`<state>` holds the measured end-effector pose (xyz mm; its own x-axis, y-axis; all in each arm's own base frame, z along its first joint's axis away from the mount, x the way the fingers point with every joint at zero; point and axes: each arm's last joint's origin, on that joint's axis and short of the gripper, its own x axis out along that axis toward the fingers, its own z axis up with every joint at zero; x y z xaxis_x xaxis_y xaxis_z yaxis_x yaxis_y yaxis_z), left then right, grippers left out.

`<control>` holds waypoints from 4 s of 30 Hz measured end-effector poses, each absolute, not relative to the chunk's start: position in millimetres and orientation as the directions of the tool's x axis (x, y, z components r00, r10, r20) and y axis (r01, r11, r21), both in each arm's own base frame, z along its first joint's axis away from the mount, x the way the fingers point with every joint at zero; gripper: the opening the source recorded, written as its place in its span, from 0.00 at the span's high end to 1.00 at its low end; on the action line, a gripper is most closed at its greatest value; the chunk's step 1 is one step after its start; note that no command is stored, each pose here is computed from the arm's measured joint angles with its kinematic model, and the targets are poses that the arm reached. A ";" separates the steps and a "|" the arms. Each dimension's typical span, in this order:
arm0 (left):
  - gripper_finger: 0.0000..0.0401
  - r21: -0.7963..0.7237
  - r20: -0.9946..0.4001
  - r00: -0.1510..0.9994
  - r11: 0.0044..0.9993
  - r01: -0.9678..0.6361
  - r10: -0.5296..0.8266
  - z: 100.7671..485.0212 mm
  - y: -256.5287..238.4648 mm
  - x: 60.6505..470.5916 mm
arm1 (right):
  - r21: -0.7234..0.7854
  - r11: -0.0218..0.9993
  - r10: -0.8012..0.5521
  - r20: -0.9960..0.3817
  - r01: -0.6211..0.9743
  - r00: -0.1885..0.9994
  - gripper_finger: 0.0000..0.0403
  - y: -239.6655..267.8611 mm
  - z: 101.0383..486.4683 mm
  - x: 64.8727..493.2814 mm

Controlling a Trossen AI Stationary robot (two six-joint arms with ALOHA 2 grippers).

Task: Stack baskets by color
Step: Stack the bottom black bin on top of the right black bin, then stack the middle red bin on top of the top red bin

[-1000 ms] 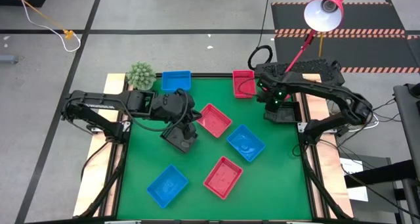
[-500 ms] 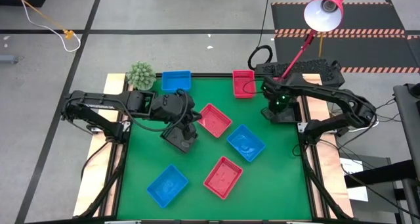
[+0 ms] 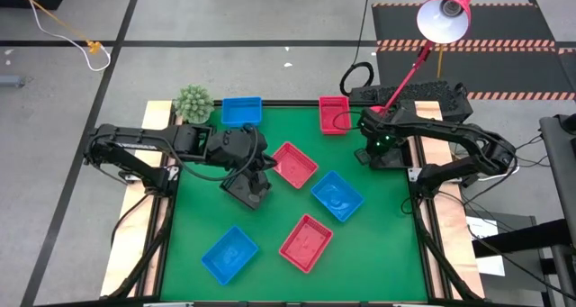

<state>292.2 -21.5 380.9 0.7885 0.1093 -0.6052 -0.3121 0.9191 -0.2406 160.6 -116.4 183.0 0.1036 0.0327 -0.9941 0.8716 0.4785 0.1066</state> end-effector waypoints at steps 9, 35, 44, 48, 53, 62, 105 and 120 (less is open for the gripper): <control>0.92 -0.241 -0.605 0.789 0.919 -0.312 0.109 381.0 -21.5 292.2 | 0.136 0.463 0.025 -0.990 0.876 0.141 1.00 -117.9 183.3 163.7; 0.92 -0.165 -0.737 0.631 0.842 -0.514 0.241 363.2 -11.4 279.1 | 0.273 0.446 -0.103 -0.930 0.852 0.352 1.00 -63.9 307.4 122.6; 0.92 -0.182 -0.816 0.528 0.762 -0.621 0.235 325.7 12.7 277.8 | 0.351 0.622 -0.233 -0.770 0.700 0.593 1.00 -57.8 340.6 132.9; 0.92 -0.257 -0.830 0.521 0.692 -0.674 0.200 312.6 18.9 278.7 | 0.340 0.689 -0.229 -0.737 0.641 0.637 1.00 -58.1 342.3 137.0; 0.92 -0.357 -0.844 0.522 0.596 -0.719 0.124 304.8 20.8 278.7 | 0.294 0.767 -0.232 -0.701 0.570 0.674 1.00 -59.1 345.7 140.2; 0.70 -0.445 -0.814 0.570 0.507 -0.738 0.115 307.0 16.9 286.1 | 0.270 0.868 -0.168 -0.627 0.416 0.760 1.00 -59.0 352.5 146.4; 0.55 -0.308 -0.900 0.410 0.450 -0.838 0.147 217.6 127.1 327.8 | 0.353 0.874 -0.127 -0.495 0.333 0.860 1.00 -65.2 362.1 165.5; 0.55 -0.307 -0.906 0.420 0.608 -0.732 0.050 188.0 133.8 339.5 | 0.571 0.680 -0.179 -0.478 0.459 0.860 1.00 -67.0 363.9 166.9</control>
